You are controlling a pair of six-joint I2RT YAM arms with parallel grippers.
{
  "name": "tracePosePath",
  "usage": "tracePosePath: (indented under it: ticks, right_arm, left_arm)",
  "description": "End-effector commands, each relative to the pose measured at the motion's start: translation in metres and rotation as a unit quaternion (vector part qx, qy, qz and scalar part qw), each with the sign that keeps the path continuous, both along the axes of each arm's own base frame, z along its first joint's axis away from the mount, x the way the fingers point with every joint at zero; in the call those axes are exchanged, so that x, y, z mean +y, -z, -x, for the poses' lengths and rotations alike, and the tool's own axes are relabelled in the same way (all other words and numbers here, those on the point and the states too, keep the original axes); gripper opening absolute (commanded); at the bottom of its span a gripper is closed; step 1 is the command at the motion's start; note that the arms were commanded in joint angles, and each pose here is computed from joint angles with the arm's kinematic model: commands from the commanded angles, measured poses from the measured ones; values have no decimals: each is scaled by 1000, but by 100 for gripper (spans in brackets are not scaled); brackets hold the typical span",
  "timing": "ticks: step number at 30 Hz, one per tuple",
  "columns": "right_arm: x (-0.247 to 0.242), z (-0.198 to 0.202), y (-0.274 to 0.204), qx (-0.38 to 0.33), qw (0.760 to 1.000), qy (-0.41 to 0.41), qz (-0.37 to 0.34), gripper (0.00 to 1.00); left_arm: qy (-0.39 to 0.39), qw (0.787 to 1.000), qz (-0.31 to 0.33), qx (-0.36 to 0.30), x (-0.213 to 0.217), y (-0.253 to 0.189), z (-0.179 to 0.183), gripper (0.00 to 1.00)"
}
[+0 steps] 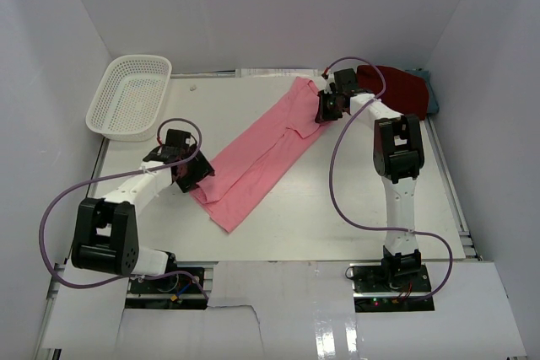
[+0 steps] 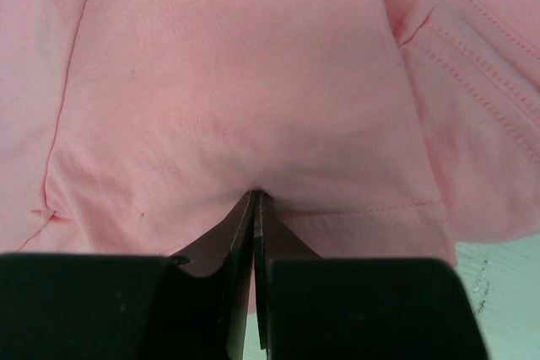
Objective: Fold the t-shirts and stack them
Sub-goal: Rotate the tshirt 90 degrees
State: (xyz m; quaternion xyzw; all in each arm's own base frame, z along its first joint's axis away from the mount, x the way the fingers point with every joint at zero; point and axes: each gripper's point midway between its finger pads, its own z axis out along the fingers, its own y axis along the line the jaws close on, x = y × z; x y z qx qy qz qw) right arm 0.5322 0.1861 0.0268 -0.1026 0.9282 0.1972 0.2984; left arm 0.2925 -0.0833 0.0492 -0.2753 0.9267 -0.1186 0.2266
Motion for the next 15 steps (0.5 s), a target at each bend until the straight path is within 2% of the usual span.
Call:
tracePosePath:
  ticks: [1, 2, 3, 5, 10, 15]
  right_arm:
    - [-11, 12, 37, 44, 999, -2, 29, 8]
    - [-11, 12, 37, 45, 999, -2, 30, 8]
    - [-11, 12, 37, 44, 999, -2, 29, 8]
    - [-11, 12, 37, 45, 999, -3, 30, 8]
    - [-10, 12, 36, 45, 999, -3, 27, 8]
    - [-11, 12, 37, 45, 999, -2, 28, 8]
  left_arm:
    - [15, 997, -20, -67, 1, -32, -30, 62]
    - [11, 998, -29, -61, 5, -32, -29, 45]
    - [5, 997, -36, -64, 7, -35, -31, 19]
    - [-8, 997, -46, -67, 13, -38, -33, 0]
    - [-7, 997, -53, -55, 14, -39, -37, 0]
    - [-5, 997, -73, -7, 18, -3, -35, 0]
